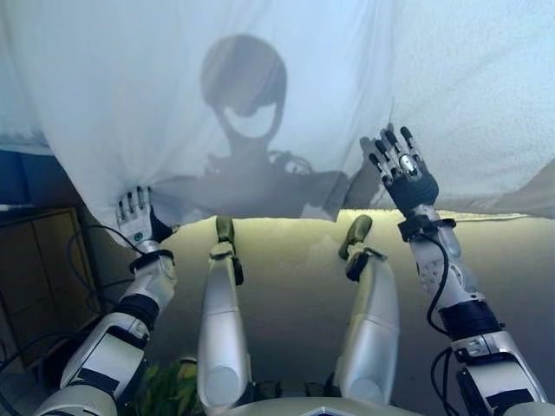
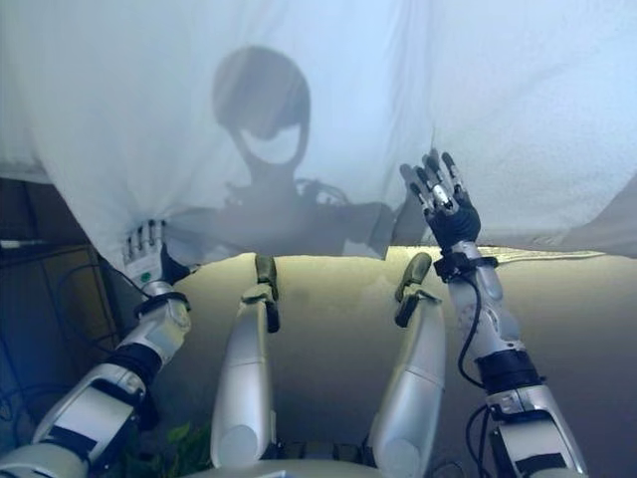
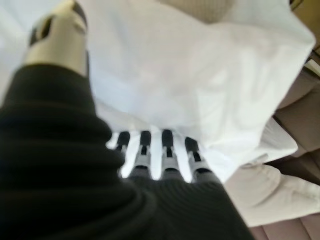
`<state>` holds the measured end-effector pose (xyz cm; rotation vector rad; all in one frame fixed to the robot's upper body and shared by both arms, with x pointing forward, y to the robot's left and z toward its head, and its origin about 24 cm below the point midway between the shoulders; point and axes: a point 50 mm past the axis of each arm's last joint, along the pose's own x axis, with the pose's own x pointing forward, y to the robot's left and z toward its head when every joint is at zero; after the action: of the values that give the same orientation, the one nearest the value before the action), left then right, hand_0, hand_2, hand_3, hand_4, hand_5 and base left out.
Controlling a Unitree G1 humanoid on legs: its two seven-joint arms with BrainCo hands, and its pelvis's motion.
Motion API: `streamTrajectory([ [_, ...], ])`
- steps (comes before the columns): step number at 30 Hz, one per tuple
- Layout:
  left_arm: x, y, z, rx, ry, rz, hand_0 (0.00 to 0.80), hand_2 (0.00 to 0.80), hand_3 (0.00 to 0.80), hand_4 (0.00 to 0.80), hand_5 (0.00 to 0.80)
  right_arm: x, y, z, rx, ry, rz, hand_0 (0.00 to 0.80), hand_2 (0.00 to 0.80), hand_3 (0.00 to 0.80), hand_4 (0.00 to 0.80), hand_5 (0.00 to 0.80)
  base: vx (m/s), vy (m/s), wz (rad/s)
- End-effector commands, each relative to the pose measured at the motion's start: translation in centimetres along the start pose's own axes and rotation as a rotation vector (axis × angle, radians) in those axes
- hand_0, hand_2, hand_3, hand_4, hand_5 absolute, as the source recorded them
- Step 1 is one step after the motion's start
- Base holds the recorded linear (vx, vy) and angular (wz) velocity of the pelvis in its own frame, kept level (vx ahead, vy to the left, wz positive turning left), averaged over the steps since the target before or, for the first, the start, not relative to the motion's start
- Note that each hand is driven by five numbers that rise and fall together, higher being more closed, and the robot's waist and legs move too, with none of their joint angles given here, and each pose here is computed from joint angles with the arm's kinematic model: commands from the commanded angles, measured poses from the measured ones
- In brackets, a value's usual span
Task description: Make the bed neatly
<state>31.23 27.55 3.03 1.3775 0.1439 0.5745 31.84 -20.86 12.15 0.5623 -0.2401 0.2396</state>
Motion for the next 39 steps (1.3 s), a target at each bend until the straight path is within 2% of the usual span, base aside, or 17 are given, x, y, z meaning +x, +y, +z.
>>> streamTrajectory([
  [1,0.8,1.7,-6.9,0.088,0.226,0.015,0.0,0.0,0.0,0.0,0.0,0.1,1.6,2.5,0.004,-0.115,0.099,0.0,0.0,0.0,0.0,0.0,-0.043,-0.041,-0.01],
  [6,0.8,1.5,-7.2,0.077,0.231,-0.008,0.0,0.0,0.0,0.0,0.0,0.3,1.5,2.7,0.009,-0.118,0.104,0.0,0.0,0.0,0.0,0.0,-0.043,-0.014,-0.03],
  [9,0.4,0.6,-7.3,0.06,0.23,-0.109,0.0,0.0,0.0,0.0,0.0,0.5,1.7,2.9,0.01,-0.12,0.115,0.0,0.0,0.0,0.0,0.0,-0.042,0.001,-0.06],
  [14,-1.1,-1.8,-7.8,0.094,0.276,-0.386,0.0,0.0,0.0,0.0,0.0,1.0,2.3,2.9,0.008,-0.114,0.148,0.0,0.0,0.0,0.0,0.0,-0.045,0.02,-0.01],
  [18,-1.6,-2.4,-8.2,0.135,0.292,-0.46,0.0,0.0,0.0,0.0,0.0,1.3,2.5,2.6,0.023,-0.114,0.161,0.0,0.0,0.0,0.0,0.0,-0.016,-0.009,-0.09],
  [24,-3.4,-4.1,-8.6,0.218,0.313,-0.656,0.0,0.0,0.0,0.0,0.0,1.6,3.3,2.2,0.043,-0.123,0.19,0.0,0.0,0.0,0.0,0.0,-0.013,-0.03,-0.09],
  [29,-4.3,-4.7,-8.9,0.228,0.35,-0.722,0.0,0.0,0.0,0.0,0.0,1.6,3.8,1.6,0.061,-0.121,0.2,0.0,0.0,0.0,0.0,0.0,0.001,-0.039,-0.04],
  [39,-6.8,-5.9,-10.3,0.283,0.477,-0.967,0.0,0.0,0.0,0.0,0.0,1.5,4.6,0.9,0.084,-0.13,0.206,0.0,0.0,0.0,0.0,0.0,-0.001,-0.025,0.0],
])
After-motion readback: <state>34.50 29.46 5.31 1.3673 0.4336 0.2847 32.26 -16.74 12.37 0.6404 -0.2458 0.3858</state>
